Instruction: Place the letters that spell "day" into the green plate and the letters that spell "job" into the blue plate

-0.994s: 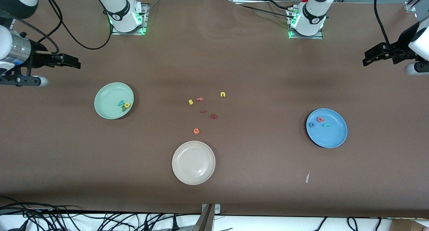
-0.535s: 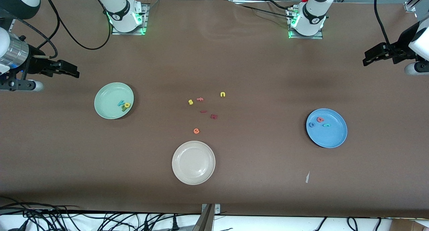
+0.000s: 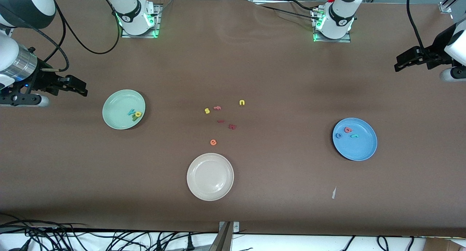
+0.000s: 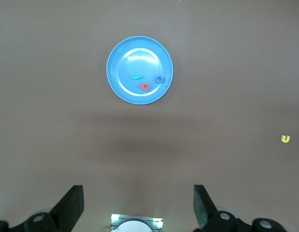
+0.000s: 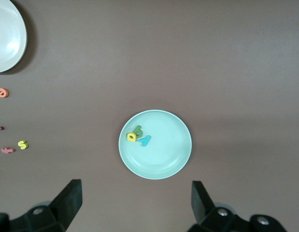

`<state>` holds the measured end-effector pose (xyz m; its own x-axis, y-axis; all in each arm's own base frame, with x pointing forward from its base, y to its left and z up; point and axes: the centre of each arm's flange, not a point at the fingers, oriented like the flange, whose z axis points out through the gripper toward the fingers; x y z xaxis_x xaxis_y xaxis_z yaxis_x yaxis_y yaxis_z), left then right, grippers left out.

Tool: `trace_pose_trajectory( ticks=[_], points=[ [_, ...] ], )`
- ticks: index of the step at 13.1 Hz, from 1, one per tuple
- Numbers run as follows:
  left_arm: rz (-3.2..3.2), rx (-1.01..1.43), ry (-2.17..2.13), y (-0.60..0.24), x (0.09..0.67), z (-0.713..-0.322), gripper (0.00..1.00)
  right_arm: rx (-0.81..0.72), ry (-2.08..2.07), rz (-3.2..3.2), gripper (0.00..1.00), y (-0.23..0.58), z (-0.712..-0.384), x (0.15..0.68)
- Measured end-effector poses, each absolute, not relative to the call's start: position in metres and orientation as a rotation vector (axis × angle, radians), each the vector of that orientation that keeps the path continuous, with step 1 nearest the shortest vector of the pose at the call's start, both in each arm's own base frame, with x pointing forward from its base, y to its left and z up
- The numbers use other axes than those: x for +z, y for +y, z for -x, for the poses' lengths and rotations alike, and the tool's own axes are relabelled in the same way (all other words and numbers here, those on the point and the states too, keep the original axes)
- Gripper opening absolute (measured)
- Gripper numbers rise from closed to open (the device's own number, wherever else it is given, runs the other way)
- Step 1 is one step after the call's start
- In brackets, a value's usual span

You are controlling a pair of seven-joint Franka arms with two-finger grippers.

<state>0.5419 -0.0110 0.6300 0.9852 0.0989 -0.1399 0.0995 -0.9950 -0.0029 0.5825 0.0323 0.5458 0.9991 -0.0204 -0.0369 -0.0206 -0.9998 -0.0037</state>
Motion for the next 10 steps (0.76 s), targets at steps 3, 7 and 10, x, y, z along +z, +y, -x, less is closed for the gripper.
trace_pose_trajectory(
  ticks=[3,7,10],
  points=[
    [-3.126,-0.22,0.159,-0.01,0.63,-0.5419,1.0,0.063,0.012,3.139,1.0,0.0396,-0.5828,0.5438],
    [-3.126,-0.22,0.16,-0.0099,0.63,-0.5419,1.0,0.063,0.011,3.14,1.0,0.0401,-0.5827,0.5438],
    [-3.126,-0.221,0.16,-0.0098,0.63,-0.5419,1.0,0.063,0.008,3.14,1.0,0.041,-0.5827,0.5438]
  ],
)
